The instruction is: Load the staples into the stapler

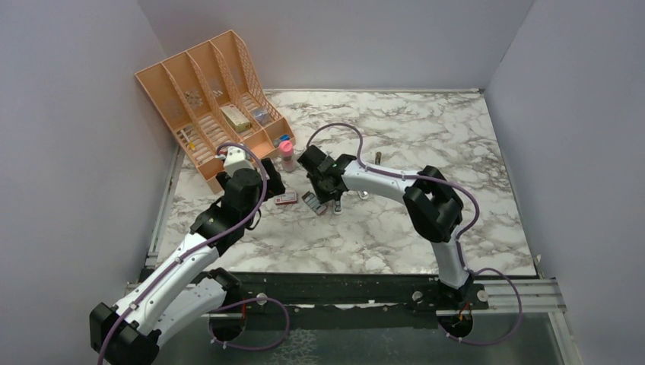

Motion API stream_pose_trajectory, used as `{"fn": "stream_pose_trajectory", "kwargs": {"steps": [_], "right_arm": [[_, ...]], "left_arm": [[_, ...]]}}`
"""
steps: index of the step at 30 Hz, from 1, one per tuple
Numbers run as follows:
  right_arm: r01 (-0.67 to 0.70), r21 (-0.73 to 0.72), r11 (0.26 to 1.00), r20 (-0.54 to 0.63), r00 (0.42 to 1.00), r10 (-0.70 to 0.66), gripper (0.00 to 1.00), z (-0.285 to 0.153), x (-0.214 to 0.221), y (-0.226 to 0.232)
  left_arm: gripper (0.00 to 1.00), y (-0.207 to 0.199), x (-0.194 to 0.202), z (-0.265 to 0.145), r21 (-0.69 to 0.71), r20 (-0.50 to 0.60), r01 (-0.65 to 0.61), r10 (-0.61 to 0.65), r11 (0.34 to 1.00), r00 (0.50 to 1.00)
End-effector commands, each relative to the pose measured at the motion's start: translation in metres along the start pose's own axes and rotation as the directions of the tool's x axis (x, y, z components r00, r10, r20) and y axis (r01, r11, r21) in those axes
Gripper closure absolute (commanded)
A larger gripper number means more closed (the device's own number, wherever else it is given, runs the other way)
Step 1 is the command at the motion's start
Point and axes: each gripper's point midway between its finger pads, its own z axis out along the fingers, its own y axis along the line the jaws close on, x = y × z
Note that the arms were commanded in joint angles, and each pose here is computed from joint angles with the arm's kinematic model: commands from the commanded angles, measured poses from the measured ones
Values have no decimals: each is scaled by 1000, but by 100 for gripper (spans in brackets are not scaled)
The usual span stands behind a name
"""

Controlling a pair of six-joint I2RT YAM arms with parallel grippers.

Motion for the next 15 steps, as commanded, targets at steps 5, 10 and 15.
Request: {"fn": "stream_pose_trajectory", "kwargs": {"steps": [5, 10, 15], "right_arm": [[81, -32, 996, 108, 991, -77, 70, -30, -25, 8], [97, -96, 991, 112, 990, -86, 86, -32, -26, 20], [124, -198, 972, 84, 991, -109, 78, -27, -15, 39]], "left_arm": [[1, 0, -2, 0, 6, 12, 14, -14, 1000, 1000], [1, 1, -1, 0, 3, 14, 14, -14, 1000, 1000], [1, 1, -1, 0, 1, 14, 13, -13, 1000, 1000]]}}
